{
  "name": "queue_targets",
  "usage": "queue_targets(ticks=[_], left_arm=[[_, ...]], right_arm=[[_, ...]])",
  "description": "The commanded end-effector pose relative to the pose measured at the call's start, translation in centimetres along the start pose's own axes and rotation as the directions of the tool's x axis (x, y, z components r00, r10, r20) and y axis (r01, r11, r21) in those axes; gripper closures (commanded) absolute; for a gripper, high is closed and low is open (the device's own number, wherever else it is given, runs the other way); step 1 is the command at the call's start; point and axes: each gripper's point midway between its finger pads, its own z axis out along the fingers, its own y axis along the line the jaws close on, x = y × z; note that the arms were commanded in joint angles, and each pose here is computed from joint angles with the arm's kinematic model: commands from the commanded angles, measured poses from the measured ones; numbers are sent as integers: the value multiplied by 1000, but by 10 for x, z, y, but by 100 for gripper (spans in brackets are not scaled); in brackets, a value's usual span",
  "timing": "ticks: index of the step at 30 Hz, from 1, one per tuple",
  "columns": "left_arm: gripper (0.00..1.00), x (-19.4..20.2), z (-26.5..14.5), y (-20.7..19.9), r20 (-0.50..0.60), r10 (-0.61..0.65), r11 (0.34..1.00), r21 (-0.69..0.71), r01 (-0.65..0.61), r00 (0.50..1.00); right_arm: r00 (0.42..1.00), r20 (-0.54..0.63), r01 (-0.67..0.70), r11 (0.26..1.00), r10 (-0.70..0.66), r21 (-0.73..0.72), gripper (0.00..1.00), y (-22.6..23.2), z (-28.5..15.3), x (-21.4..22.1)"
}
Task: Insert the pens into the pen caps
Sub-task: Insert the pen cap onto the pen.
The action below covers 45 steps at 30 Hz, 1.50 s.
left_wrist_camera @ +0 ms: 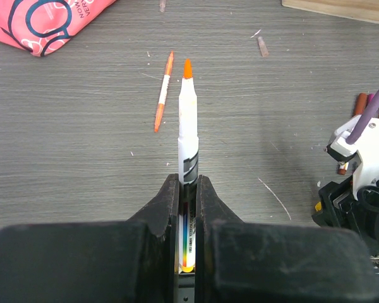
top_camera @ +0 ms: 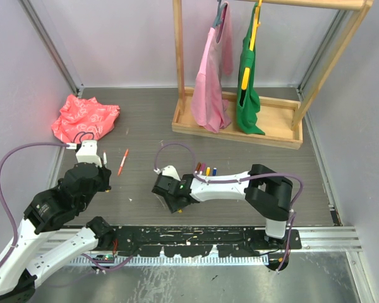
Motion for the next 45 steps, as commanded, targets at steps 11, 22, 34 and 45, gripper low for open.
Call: queue_targets(ticks=[11, 22, 34, 45], left_arm=[[100, -10, 1, -1, 42, -9, 1000, 2, 9, 999], [100, -11, 0, -12, 64, -12, 997, 76, 7, 998], [100, -21, -26, -51, 112, -112, 930, 362, 64, 987], [100, -20, -38, -118, 8, -151, 764, 635, 112, 989]], right_arm=[[997, -77, -4, 1000, 6, 26, 67, 4, 4, 13], [992, 95, -80, 997, 82, -17, 100, -2, -19, -11], [829, 455, -242, 942, 325, -232, 100, -28, -114, -70], [464, 658, -269, 802, 593, -532, 100, -62, -230, -122]])
